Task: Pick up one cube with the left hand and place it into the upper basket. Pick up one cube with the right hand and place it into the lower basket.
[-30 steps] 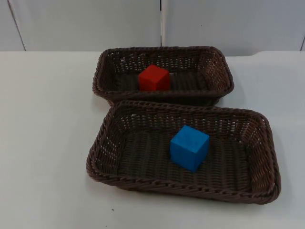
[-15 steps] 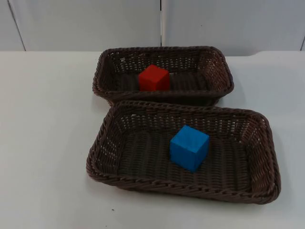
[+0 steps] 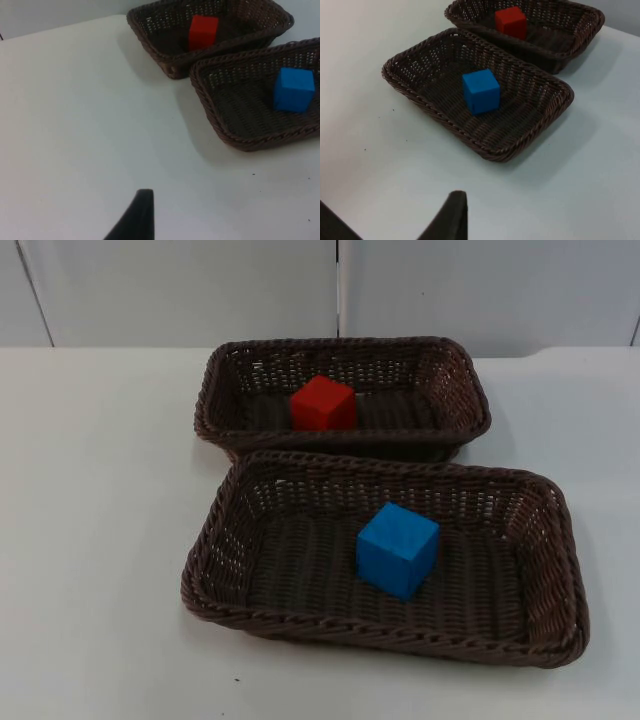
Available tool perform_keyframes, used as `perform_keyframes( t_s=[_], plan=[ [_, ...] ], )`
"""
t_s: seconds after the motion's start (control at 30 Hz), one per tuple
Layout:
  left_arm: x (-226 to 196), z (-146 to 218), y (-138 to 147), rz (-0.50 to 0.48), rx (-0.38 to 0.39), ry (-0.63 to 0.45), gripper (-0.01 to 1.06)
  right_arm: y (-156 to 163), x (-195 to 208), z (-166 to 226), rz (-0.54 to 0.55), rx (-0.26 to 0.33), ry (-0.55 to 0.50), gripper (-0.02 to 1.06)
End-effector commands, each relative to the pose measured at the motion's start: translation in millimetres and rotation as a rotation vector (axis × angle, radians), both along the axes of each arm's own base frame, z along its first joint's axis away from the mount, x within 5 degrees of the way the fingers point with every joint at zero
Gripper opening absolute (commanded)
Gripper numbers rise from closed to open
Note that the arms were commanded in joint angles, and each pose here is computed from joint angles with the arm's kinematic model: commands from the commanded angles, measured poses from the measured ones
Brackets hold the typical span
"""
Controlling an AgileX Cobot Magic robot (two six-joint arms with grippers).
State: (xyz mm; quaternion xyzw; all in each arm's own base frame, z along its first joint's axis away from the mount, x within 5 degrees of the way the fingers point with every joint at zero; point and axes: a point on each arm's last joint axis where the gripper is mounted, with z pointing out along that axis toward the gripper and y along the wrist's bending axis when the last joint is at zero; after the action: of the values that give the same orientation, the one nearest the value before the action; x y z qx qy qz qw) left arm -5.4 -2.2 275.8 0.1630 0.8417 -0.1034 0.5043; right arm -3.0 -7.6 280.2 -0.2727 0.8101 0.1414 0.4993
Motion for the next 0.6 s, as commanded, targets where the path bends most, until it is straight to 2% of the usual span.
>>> perform_keyframes(
  t_s=[0.0, 0.57],
  plan=[
    [-0.6, -0.9, 0.1, -0.007, 0.003, 0.001, 1.05, -0.2, -0.2, -0.5, -0.001, 0.002, -0.003, 1.05],
    [-0.6, -0.9, 0.1, -0.007, 0.003, 0.001, 1.05, -0.2, -0.2, -0.5, -0.001, 0.002, -0.003, 1.05]
  ],
)
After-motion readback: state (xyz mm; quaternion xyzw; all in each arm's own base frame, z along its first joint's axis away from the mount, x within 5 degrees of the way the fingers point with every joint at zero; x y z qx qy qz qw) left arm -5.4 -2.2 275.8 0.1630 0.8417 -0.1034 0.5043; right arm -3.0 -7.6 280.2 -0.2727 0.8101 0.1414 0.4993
